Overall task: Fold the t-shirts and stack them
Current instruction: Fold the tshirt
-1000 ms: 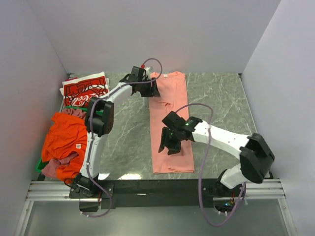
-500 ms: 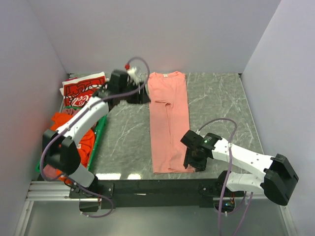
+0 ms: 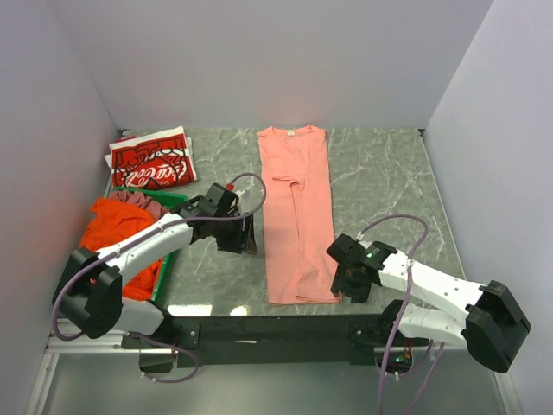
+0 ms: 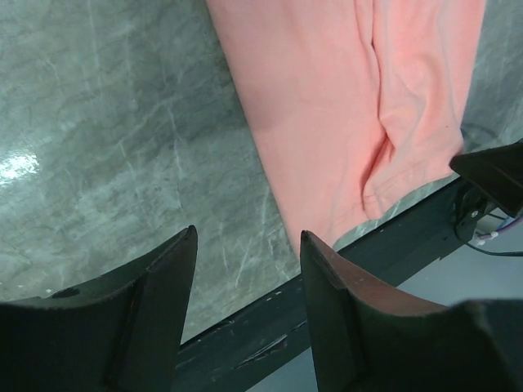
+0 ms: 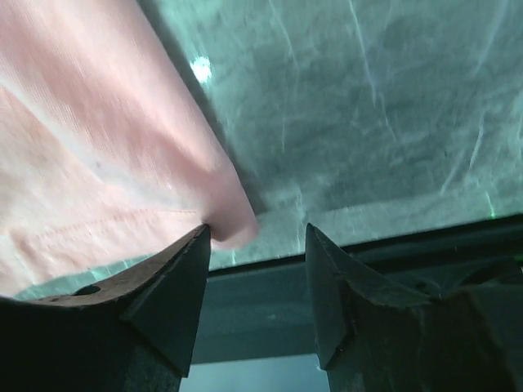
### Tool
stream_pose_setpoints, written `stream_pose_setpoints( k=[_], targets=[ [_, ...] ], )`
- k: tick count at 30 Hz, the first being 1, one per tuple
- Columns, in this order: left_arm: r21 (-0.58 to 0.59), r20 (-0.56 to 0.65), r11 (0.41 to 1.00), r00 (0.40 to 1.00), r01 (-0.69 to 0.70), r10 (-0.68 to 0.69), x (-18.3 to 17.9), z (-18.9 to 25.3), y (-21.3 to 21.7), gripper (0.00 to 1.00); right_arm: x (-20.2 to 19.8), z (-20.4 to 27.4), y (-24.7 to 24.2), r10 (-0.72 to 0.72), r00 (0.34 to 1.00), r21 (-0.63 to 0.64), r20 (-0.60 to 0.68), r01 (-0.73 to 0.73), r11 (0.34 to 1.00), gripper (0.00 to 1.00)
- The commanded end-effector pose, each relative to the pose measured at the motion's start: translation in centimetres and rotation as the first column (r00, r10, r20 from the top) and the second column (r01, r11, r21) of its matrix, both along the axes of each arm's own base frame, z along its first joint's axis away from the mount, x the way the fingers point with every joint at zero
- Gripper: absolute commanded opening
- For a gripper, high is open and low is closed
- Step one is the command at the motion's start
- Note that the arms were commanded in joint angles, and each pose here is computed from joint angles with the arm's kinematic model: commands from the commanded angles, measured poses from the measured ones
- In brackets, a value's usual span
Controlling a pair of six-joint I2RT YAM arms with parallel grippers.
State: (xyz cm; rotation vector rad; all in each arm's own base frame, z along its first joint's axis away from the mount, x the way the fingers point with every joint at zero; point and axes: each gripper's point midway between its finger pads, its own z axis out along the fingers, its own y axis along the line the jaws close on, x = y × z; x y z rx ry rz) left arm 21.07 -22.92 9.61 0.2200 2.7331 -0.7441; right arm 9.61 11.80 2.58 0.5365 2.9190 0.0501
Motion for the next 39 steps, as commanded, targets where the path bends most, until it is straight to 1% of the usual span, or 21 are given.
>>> stream_pose_setpoints(
  k=[1, 9, 13, 15, 18, 21, 23, 24, 28, 32, 34, 39],
  targets=[
    [-0.053, 0.009, 0.999, 1.000, -0.004, 0.005, -0.4, 1.1, -0.9, 0.59, 1.9, 0.0, 0.7, -0.012, 0.997, 0.050, 0.080, 0.008, 0.999, 0.56],
    [-0.050, -0.020, 0.999, 1.000, 0.001, -0.002, -1.9, 0.6, -1.5, 0.59, 1.3, -0.4, 1.1, -0.003, 0.996, 0.124, 0.085, -0.007, 0.992, 0.52],
    [-0.044, -0.057, 0.999, 0.998, 0.024, -0.027, -2.9, -0.4, -2.3, 0.59, 0.2, -1.7, 0.2, -0.006, 0.999, 0.100, 0.044, 0.001, 0.995, 0.48],
    [-0.069, -0.075, 0.996, 0.995, 0.058, -0.063, -3.8, -0.6, -3.2, 0.60, 0.2, -2.0, 0.0, -0.009, 0.999, 0.092, 0.050, 0.004, 0.996, 0.46],
    [-0.080, -0.096, 0.993, 0.991, 0.084, -0.092, -4.8, -1.1, -4.2, 0.60, 0.0, -2.6, -0.1, -0.010, 0.999, 0.097, 0.043, 0.006, 0.995, 0.41],
    [-0.086, -0.126, 0.990, 0.985, 0.110, -0.120, -5.9, -1.7, -5.0, 0.60, -0.3, -3.0, -0.2, -0.004, 1.000, 0.094, 0.029, 0.001, 0.996, 0.33],
    [-0.084, -0.160, 0.989, 0.979, 0.118, -0.130, -6.5, -2.4, -5.3, 0.60, -0.3, -2.9, -0.3, 0.006, 1.000, 0.089, 0.031, -0.009, 0.996, 0.30],
    [-0.073, -0.184, 0.989, 0.973, 0.127, -0.138, -7.1, -3.1, -5.4, 0.60, -0.3, -2.9, -0.3, 0.008, 0.999, 0.090, 0.031, -0.011, 0.996, 0.28],
    [-0.032, -0.217, 0.993, 0.969, 0.110, -0.114, -7.9, -4.3, -5.3, 0.56, -0.2, -2.7, -0.2, 0.017, 0.999, 0.089, 0.031, -0.020, 0.996, 0.24],
    [-0.036, -0.238, 0.995, 0.966, 0.091, -0.097, -8.4, -4.6, -5.2, 0.54, 0.0, -2.5, 0.0, 0.019, 0.999, 0.096, 0.033, -0.022, 0.995, 0.24],
    [-0.026, -0.264, 0.995, 0.960, 0.095, -0.099, -8.8, -5.2, -5.1, 0.53, 0.2, -2.2, 0.2, 0.019, 0.999, 0.102, 0.040, -0.023, 0.995, 0.23],
    [-0.034, -0.281, 0.992, 0.951, 0.121, -0.126, -9.5, -5.7, -5.6, 0.51, 0.6, -1.9, 0.4, 0.018, 0.999, 0.103, 0.051, -0.023, 0.994, 0.23]
  ],
)
